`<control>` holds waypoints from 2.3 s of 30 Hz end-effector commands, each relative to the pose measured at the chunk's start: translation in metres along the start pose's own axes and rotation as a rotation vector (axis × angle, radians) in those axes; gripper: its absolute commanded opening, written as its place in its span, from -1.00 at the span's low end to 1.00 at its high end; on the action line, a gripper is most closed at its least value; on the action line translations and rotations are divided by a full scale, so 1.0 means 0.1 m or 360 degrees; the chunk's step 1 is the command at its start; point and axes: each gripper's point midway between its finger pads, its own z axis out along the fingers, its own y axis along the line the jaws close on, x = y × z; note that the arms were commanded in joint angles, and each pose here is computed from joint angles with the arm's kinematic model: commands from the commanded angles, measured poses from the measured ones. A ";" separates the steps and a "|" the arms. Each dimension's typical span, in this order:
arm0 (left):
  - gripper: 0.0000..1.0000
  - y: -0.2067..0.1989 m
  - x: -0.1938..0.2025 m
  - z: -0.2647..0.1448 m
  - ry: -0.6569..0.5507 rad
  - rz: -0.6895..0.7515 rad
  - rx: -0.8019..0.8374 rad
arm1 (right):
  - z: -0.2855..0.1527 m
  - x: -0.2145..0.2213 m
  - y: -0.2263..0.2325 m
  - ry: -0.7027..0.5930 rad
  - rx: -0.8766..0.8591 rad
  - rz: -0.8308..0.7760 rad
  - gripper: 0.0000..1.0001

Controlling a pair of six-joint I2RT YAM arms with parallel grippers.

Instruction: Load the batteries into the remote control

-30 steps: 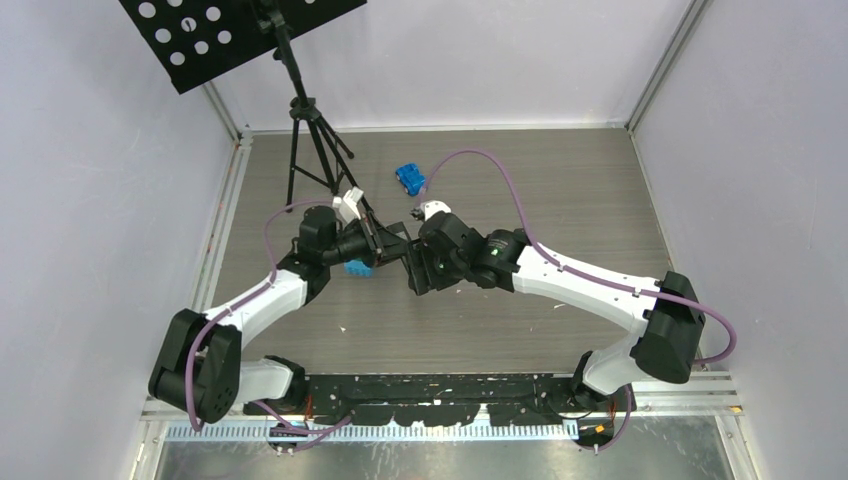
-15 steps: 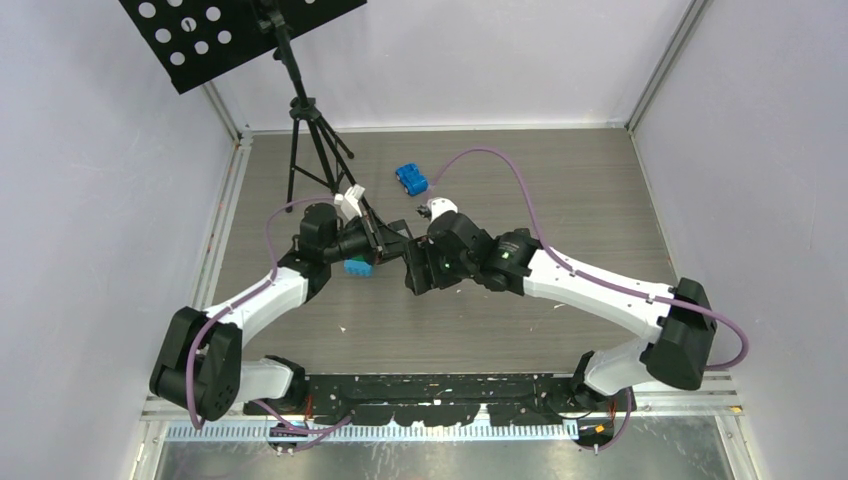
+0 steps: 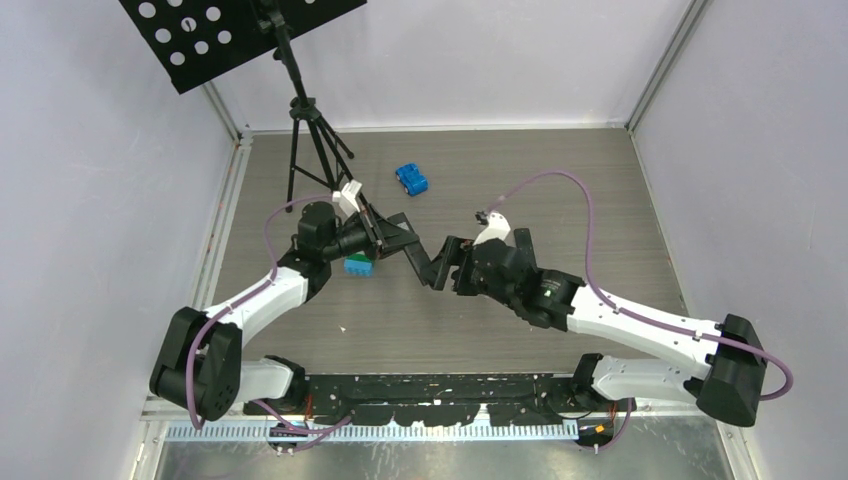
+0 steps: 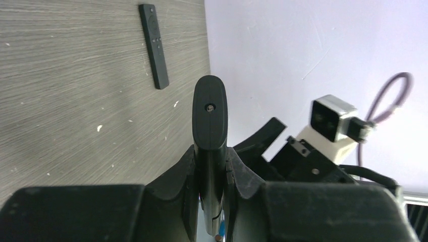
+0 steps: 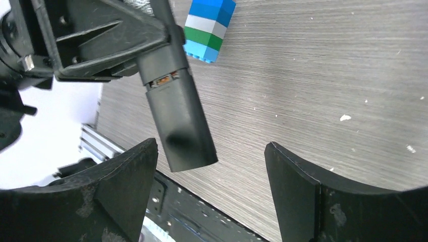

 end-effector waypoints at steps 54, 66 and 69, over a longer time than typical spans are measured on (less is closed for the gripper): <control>-1.00 -1.31 0.70 -0.19 0.0210 0.0146 0.0753 | 0.20 -0.84 0.48 -0.0443 -0.0825 0.0824 -0.49; -1.00 -1.24 0.58 -0.05 0.0189 0.0391 0.0595 | -0.57 -0.50 0.80 -0.0239 -0.1220 0.0159 0.63; -1.00 -1.29 0.63 -0.07 0.0265 0.0442 0.0619 | -0.76 -0.47 0.81 -0.0225 -0.1233 0.0036 0.68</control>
